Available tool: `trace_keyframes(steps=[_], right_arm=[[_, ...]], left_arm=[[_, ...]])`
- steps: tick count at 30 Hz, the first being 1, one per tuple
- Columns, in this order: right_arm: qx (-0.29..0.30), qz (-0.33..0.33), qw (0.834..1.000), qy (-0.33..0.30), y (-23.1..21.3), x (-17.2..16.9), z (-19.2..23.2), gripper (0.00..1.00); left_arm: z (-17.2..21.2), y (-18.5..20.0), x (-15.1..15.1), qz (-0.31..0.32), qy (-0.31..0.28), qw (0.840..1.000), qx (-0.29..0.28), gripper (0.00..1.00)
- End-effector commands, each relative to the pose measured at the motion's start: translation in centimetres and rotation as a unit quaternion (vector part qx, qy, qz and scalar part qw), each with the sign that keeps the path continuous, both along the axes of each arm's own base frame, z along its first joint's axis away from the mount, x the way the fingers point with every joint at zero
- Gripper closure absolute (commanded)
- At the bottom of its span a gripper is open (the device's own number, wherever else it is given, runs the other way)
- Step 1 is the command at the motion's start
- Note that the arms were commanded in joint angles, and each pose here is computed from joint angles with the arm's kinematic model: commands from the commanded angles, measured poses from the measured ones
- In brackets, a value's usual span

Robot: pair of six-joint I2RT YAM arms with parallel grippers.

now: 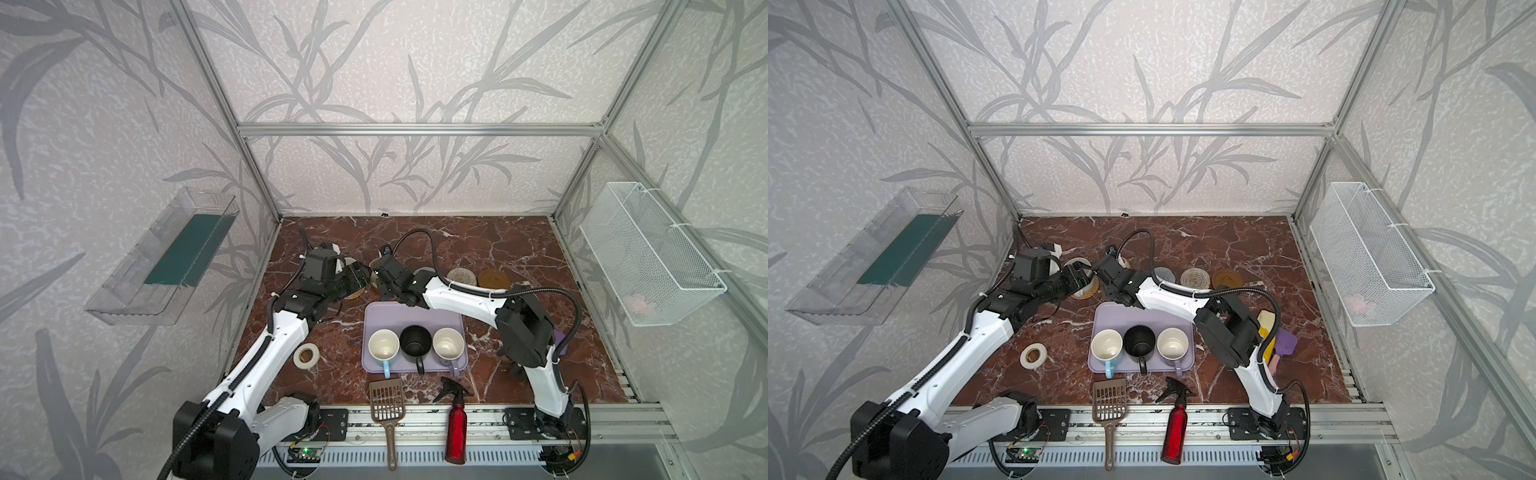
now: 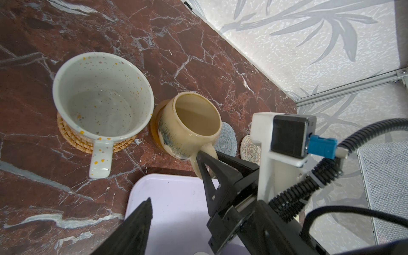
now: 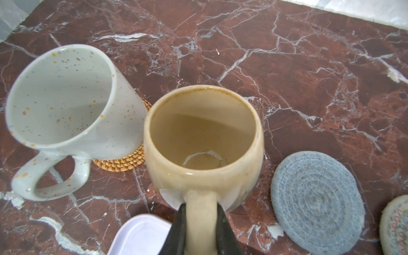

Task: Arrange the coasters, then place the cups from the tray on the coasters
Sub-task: 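Carry the beige mug beside the white mug and lower it onto the brown wooden coaster, then open the right gripper and raise it away from the beige mug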

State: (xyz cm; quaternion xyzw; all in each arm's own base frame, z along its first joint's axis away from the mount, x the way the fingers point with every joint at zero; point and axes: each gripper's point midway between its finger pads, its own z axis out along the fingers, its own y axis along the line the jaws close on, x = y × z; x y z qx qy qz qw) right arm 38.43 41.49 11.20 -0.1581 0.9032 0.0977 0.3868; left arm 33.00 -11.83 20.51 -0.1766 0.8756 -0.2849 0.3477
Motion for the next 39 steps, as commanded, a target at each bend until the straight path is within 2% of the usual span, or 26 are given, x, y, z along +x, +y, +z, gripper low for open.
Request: trace_keyframes(steps=[1,9,19,28,34,39], right_arm=[[0.058,-0.017,0.997,-0.052,1.8,2.4,3.9,1.0],[0.054,-0.029,0.997,-0.051,1.5,2.6,2.8,1.0],[0.052,-0.022,0.998,-0.026,0.4,-0.1,0.3,1.0],[0.061,0.001,0.998,-0.004,0.8,-1.2,-0.9,0.71],[0.07,0.005,0.998,0.004,1.1,-1.4,-0.8,0.63],[0.081,0.015,0.997,0.01,1.6,-1.7,-0.6,0.63]], left_arm=[[1.6,0.2,1.0,0.008,-0.026,1.0,0.0,0.25],[1.0,0.0,0.9,-0.001,-0.017,1.0,-0.001,0.25],[0.9,-0.1,0.8,-0.004,-0.021,1.0,-0.006,0.25],[1.0,-0.3,0.8,-0.007,-0.022,1.0,-0.012,0.25],[1.0,-0.3,0.8,-0.009,-0.022,1.0,-0.011,0.25],[0.9,-0.5,0.8,-0.011,-0.019,1.0,-0.013,0.25]])
